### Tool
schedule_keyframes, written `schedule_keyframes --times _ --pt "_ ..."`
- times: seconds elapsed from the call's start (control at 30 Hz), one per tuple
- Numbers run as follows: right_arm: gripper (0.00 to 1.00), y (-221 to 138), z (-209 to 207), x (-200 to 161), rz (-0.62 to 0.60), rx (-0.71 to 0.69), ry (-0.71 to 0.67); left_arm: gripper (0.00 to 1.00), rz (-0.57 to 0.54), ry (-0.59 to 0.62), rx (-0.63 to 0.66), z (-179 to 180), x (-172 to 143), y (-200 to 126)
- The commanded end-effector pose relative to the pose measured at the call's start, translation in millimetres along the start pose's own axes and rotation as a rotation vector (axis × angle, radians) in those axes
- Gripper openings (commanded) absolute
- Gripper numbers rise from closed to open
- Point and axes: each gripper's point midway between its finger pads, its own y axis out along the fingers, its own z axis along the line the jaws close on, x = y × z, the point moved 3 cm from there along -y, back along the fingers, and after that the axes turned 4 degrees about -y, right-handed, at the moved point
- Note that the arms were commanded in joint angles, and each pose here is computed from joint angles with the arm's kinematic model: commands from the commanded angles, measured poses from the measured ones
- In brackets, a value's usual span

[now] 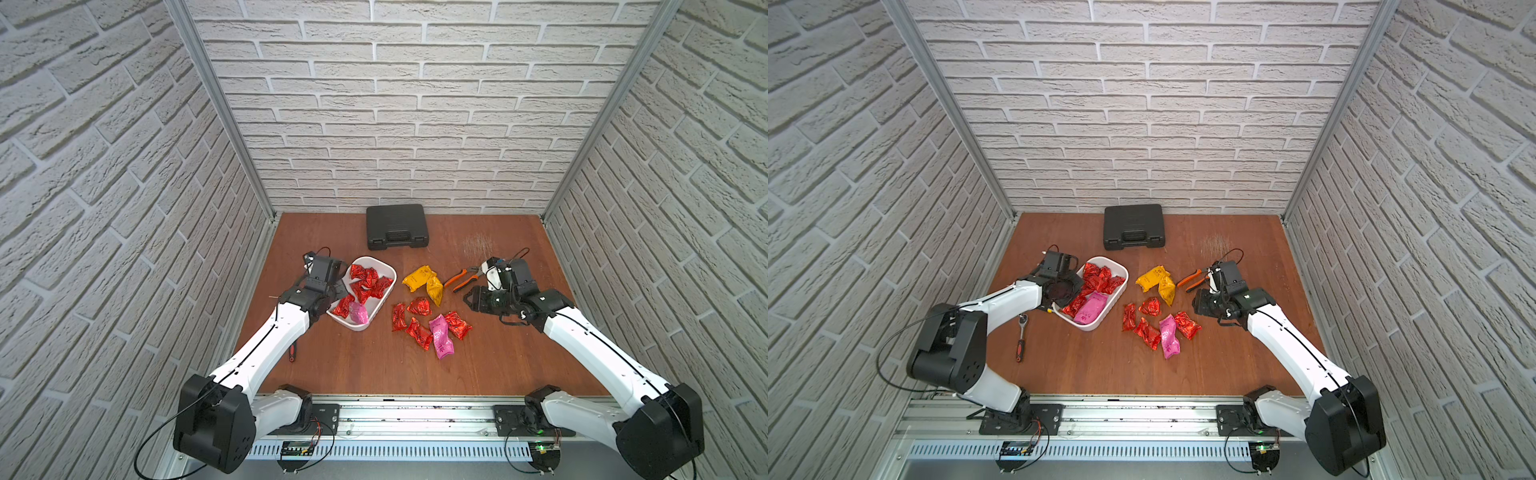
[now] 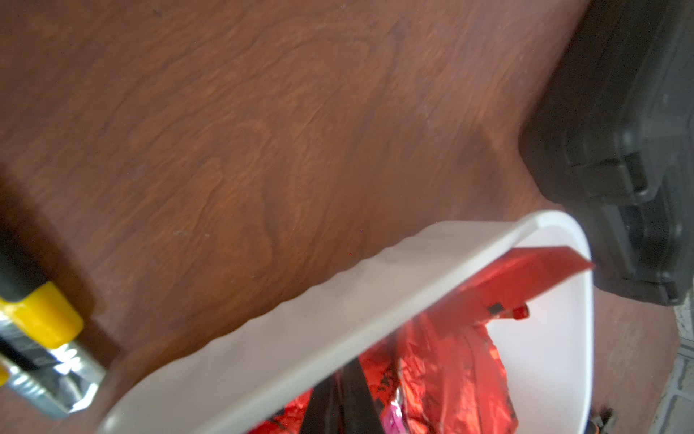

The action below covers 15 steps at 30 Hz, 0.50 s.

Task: Take the tea bags out of the storage box
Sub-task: Pick up the tea bag from the storage box.

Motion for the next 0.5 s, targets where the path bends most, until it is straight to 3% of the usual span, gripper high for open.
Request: schedule_keyframes --times 0.0,0.27,0.47 --pt "0.52 -7.8 6.9 12.4 -0.06 0.045 0.007 0.0 -0.03 0.011 0.023 11.0 3.4 -13.6" --pt "0.52 -8.4 11.3 17.8 -0.083 0.07 0.006 0.0 -0.075 0.092 0.1 29.3 -4.2 -56.9" --pt "0.52 -14.6 13.0 19.2 -0.102 0.079 -0.018 0.0 -0.168 0.285 0.065 20.9 1.6 -88.1"
